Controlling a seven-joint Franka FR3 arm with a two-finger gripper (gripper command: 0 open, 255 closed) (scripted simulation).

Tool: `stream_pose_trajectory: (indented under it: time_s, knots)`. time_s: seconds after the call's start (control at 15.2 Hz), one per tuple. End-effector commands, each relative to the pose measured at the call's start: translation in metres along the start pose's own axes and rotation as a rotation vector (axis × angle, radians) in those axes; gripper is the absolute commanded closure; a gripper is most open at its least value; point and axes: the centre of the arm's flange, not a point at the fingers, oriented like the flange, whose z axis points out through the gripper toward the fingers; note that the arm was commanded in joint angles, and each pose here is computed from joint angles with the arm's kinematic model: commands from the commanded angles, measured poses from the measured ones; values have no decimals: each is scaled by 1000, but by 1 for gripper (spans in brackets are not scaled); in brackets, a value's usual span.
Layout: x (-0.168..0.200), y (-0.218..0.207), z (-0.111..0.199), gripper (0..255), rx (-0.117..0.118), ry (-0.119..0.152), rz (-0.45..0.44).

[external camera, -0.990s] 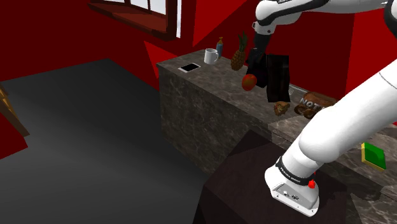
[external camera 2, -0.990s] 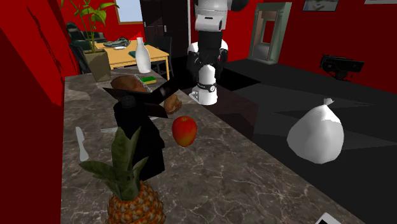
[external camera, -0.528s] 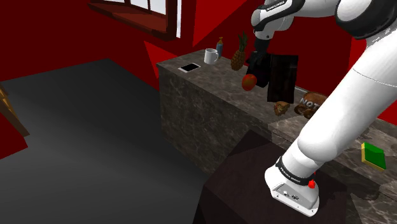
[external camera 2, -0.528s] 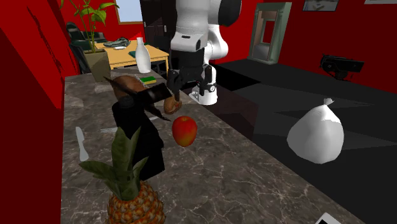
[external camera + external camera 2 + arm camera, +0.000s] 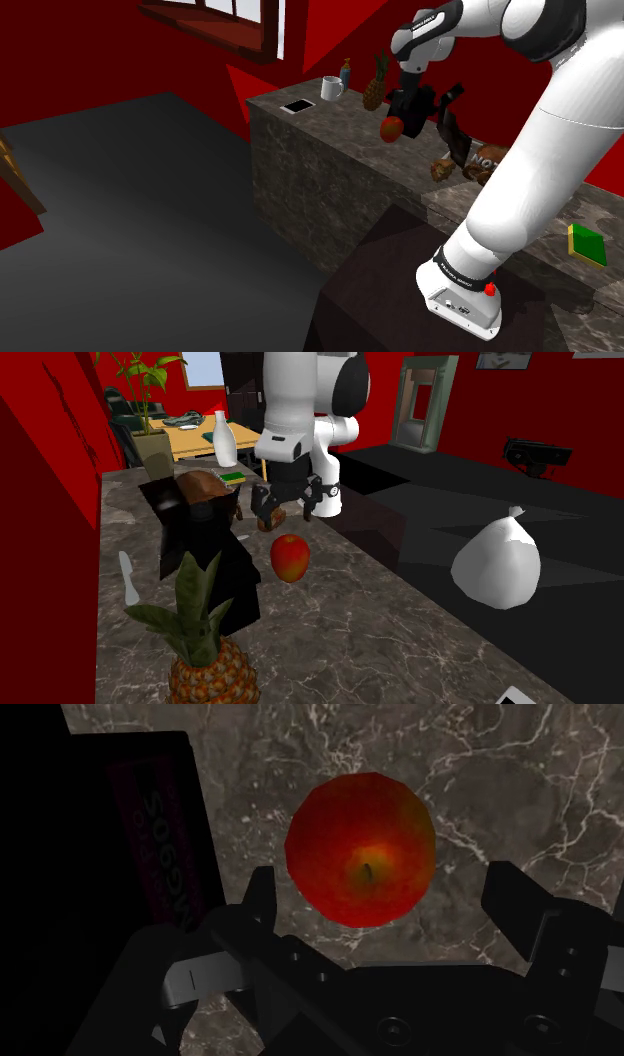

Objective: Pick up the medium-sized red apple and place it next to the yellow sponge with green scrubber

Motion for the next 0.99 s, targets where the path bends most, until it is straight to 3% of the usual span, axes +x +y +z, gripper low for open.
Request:
stream_pose_trajectory:
  time_s: [0.0,0.53,0.59,0.92]
  knots:
    - [0,-1,14,0,0,0,0]
    - [0,-1,14,0,0,0,0]
    - [0,-1,14,255,0,0,0]
    - [0,-1,14,255,0,0,0]
